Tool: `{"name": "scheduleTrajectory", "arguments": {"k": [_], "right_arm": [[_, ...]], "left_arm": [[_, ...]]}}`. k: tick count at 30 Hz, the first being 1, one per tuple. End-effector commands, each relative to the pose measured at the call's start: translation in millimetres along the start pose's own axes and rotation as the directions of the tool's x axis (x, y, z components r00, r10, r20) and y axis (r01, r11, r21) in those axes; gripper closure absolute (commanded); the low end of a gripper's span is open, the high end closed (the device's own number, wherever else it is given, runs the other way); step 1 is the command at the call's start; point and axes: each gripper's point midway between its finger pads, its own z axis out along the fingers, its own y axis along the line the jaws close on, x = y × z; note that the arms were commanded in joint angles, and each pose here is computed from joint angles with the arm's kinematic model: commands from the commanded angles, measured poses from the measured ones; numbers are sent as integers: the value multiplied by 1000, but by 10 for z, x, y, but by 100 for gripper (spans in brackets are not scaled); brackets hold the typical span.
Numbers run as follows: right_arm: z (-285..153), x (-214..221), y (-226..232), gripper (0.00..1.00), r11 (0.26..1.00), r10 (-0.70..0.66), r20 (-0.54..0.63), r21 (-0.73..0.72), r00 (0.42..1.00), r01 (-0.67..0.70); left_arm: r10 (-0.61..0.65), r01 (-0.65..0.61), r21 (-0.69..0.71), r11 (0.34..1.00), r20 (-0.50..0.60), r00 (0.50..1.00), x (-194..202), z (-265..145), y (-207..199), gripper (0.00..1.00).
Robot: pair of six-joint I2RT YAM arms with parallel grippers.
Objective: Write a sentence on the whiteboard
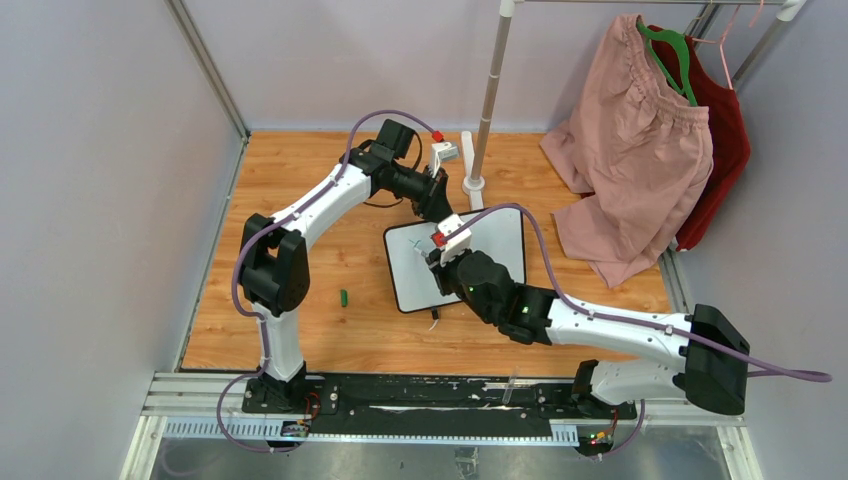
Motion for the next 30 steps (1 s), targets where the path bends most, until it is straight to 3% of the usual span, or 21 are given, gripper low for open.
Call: {"name": "scheduleTrajectory", "arguments": {"k": [1,20,30], "right_arm": [[10,74,-32,100,1000,17,-40,11,999,-16],[-140,465,-10,100,999,36,-150,2,988,-36],[-283,-110,-21,100,994,103,-5,-27,995,-103]], "left_arm": [[13,-13,-14,1000,-10,1000,35,-22,-38,100],[13,-13,-15,1000,-8,1000,28,-27,-45,100],[6,-6,-16,1000,-12,1000,53,-14,-25,100]]}}
